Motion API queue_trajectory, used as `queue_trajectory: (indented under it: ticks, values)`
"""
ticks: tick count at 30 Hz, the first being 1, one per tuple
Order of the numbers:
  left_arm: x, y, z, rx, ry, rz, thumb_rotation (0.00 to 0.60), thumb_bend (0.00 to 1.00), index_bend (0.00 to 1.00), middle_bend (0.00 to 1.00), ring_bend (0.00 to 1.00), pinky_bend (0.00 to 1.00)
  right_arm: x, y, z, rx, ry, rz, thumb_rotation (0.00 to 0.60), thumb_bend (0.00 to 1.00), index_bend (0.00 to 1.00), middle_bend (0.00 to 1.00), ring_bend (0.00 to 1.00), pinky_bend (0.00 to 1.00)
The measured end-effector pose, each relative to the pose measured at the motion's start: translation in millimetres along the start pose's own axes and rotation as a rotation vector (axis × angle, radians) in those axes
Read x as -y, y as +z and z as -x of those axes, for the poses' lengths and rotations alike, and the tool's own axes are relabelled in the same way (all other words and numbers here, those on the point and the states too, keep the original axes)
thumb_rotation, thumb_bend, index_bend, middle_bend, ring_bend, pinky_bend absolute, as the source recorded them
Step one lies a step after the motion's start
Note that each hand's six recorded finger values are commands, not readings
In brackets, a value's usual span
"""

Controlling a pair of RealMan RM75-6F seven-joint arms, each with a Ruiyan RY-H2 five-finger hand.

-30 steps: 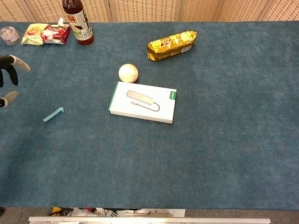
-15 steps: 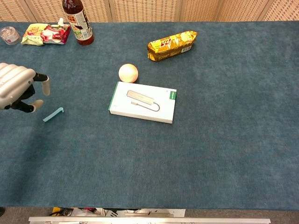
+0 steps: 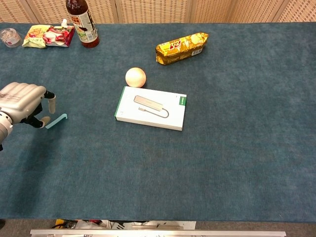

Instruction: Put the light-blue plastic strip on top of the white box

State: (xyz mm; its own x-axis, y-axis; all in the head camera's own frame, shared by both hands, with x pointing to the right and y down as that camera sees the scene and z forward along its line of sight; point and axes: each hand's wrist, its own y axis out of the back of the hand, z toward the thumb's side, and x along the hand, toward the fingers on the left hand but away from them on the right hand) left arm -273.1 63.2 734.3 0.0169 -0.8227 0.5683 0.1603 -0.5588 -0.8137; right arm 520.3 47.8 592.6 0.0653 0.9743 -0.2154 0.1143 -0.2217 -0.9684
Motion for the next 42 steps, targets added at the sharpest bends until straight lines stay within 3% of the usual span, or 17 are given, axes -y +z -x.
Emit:
queue_trajectory:
  ticks: [5, 17, 22, 32, 42]
  values:
    - [6.0, -2.4, -4.4, -0.037, -0.030, 0.007, 0.518, 0.34, 0.48, 1.00, 0.99, 1.00, 1.0, -3.3, -1.7, 0.005, 0.010, 0.003, 0.518, 0.27, 0.26, 0.42, 0.34, 0.38]
    - [15.0, -2.9, -11.8, -0.102, -0.075, 0.049, 0.481, 0.30, 0.48, 1.00, 0.99, 1.00, -1.1, -9.5, -1.8, 0.003, 0.020, 0.005, 0.517, 0.27, 0.26, 0.42, 0.35, 0.38]
    - [18.0, -4.2, -13.7, -0.127, -0.089, 0.068, 0.430, 0.30, 0.48, 1.00, 0.99, 1.00, -1.0, -10.2, -0.7, -0.003, 0.025, 0.007, 0.518, 0.27, 0.26, 0.42, 0.35, 0.38]
    - [23.0, -4.8, -17.3, -0.154, -0.105, 0.090, 0.434, 0.30, 0.48, 1.00, 0.99, 1.00, 1.1, -16.2, -3.1, 0.006, 0.034, 0.013, 0.518, 0.27, 0.26, 0.42, 0.35, 0.38]
    - [29.2, -2.9, -21.6, -0.166, -0.110, 0.088, 0.509, 0.30, 0.48, 1.00, 0.99, 1.00, 0.2, -21.3, -6.7, 0.019, 0.033, 0.016, 0.519, 0.27, 0.26, 0.42, 0.35, 0.38]
